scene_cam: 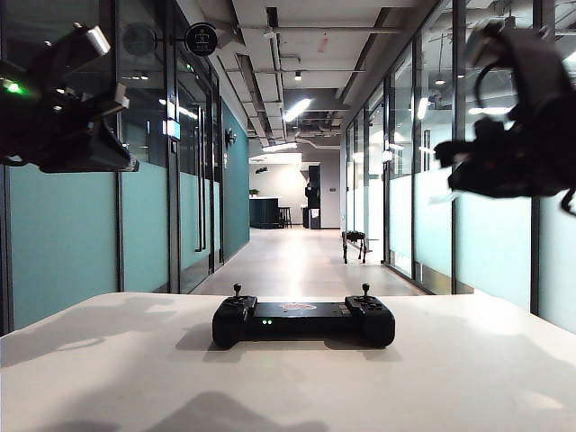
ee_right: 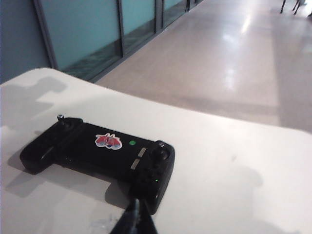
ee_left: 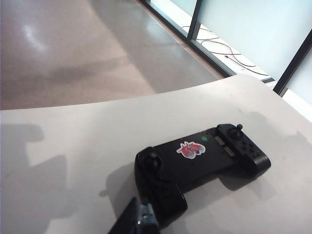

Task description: Push the left joystick on the remote control sitting on the white table backward to make the robot dog back up in a straight line until it returns close to you.

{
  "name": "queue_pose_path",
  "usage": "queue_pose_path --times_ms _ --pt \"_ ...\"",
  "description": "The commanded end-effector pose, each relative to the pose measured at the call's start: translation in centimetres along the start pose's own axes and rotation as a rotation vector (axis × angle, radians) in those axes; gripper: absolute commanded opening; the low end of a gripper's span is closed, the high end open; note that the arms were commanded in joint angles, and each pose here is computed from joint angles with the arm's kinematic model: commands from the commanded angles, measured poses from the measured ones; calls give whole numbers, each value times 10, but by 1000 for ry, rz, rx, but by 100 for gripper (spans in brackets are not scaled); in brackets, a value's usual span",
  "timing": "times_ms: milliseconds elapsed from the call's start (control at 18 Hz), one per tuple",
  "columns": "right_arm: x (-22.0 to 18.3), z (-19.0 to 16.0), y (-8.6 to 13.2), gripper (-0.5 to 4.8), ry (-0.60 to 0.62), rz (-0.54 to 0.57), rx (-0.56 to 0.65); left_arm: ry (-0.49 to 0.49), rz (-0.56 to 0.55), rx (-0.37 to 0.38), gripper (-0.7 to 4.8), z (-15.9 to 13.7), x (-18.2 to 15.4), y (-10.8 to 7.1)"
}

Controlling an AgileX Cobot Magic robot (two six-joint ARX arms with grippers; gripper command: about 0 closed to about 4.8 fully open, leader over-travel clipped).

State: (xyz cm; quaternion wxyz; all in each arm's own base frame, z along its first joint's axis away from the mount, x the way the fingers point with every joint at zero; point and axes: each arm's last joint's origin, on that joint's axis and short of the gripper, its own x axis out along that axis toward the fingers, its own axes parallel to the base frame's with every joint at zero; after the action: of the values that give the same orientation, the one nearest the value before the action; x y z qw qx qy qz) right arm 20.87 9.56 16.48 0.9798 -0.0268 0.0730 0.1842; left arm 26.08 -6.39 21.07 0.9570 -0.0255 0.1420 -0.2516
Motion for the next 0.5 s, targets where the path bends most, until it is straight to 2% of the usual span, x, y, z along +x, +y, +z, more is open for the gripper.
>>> queue_pose_path --times_ms 56,278,500 --pt "14 0 1 -5 -16 -1 52 -15 -10 10 -6 7 7 1" --pt "39 -9 4 -5 39 3 75 2 -20 5 -6 9 20 5" --pt "62 -18 19 -5 84 26 72 13 -27 1 -6 8 24 6"
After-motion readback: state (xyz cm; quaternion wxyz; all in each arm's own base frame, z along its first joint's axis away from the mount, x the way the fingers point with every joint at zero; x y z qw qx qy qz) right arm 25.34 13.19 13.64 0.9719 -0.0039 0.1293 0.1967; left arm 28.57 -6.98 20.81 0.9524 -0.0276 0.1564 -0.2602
